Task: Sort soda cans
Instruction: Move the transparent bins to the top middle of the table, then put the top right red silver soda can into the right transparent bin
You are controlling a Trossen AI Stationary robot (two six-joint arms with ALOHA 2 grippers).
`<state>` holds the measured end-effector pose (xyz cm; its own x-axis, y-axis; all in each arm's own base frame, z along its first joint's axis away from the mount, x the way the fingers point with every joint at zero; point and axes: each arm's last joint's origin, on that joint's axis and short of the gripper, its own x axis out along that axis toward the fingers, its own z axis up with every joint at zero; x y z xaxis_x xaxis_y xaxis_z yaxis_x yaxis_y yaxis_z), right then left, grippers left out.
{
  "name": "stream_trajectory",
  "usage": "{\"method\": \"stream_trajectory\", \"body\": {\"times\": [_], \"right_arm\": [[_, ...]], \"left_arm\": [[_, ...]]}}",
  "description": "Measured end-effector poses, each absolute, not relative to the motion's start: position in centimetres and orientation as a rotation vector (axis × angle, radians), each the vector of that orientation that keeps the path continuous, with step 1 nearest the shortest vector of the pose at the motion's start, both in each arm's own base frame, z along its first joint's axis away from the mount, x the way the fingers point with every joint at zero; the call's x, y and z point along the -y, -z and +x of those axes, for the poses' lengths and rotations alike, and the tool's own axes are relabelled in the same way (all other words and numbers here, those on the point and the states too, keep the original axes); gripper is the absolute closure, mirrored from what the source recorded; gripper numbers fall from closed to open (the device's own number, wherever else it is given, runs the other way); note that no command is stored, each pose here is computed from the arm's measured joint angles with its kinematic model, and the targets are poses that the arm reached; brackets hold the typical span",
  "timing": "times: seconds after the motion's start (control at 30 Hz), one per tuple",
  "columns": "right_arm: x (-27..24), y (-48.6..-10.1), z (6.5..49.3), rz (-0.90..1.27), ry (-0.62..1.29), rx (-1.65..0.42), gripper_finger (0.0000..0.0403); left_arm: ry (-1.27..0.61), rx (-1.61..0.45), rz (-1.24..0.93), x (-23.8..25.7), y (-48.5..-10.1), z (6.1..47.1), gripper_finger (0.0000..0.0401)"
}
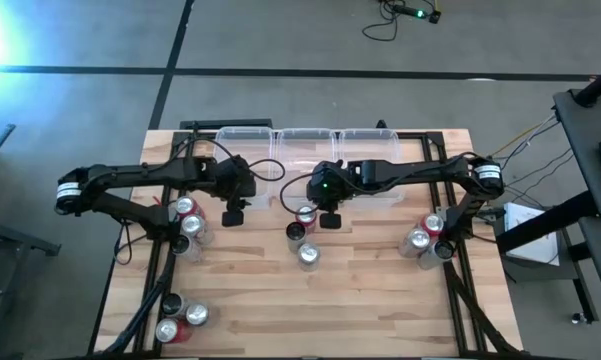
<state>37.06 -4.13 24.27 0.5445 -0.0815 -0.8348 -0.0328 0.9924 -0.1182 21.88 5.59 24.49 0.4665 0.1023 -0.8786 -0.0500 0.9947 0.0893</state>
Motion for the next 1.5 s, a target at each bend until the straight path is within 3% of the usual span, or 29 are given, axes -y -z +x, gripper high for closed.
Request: {"method": "stream_trajectory", "body": {"times": [0.4, 0.67, 0.93, 1.2, 1.5], "right_arm": [[4.0, -25.7, 36.5, -0.134, 0.034, -0.957, 0.0280], [3.3, -30.7, 33.9, -0.175, 0.071, -0.812, 0.0223], [0.2, -35.3, 29.5, -0.165, 0.126, -0.716, 0.0166], [-3.0, -35.6, 25.4, -0.048, 0.128, -0.875, 0.0096], [-8.0, -33.0, 21.2, 0.019, 0.222, -1.189, 0.0058]], "left_arm": [[-0.102, -1.064, 0.026, -5.6, -24.7, 21.9, 0.0269], [-0.060, -1.034, -0.042, -5.4, -25.9, 22.1, 0.0228], [-0.002, -0.937, -0.073, -5.2, -29.3, 22.2, 0.0218], [0.140, -0.620, -0.133, -4.3, -33.4, 22.1, 0.0218], [0.379, -0.294, -0.140, -0.1, -31.7, 23.9, 0.0218]]}}
